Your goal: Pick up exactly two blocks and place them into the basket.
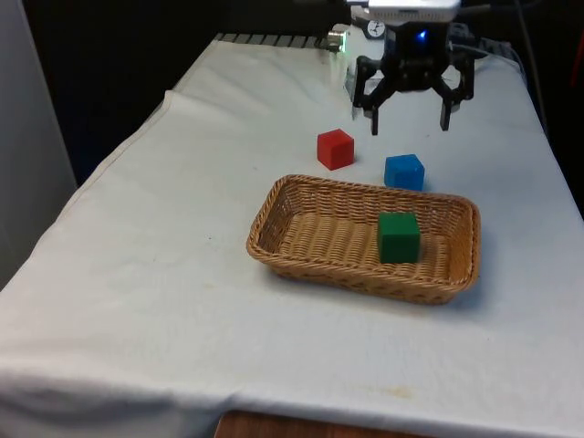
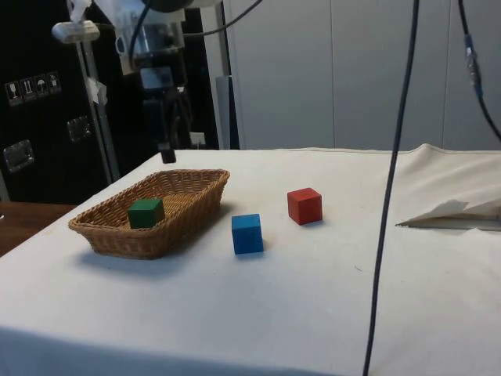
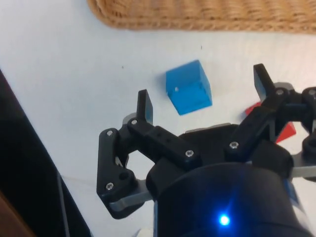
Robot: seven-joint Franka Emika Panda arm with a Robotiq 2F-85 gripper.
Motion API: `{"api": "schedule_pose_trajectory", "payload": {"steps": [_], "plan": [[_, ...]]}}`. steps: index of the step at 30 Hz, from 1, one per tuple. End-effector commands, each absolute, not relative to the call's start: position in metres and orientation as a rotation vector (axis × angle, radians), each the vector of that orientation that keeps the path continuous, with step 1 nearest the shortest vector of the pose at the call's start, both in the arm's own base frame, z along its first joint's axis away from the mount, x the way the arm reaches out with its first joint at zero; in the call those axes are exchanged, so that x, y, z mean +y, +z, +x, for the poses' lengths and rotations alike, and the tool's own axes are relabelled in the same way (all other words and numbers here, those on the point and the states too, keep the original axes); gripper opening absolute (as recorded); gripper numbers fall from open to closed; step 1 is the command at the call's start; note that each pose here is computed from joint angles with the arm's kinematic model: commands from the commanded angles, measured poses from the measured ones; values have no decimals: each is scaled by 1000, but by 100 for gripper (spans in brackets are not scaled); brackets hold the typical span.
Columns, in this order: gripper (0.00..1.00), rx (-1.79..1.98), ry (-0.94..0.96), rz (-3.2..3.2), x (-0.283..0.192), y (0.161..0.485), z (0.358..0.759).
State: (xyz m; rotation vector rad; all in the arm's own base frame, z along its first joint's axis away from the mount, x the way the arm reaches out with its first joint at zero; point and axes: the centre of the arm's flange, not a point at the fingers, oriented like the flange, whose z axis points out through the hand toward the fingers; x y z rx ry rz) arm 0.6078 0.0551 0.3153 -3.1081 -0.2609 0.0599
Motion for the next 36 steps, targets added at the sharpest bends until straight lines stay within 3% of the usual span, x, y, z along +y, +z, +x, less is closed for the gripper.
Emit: {"api": "schedule_pose_trajectory", "payload": {"steps": [1,18,36], "plan": [[100,-258,51,-3116,56,317,603],[100,-276,42,-3093,82,310,558],[100,-343,7,-3078,86,248,508]]}}
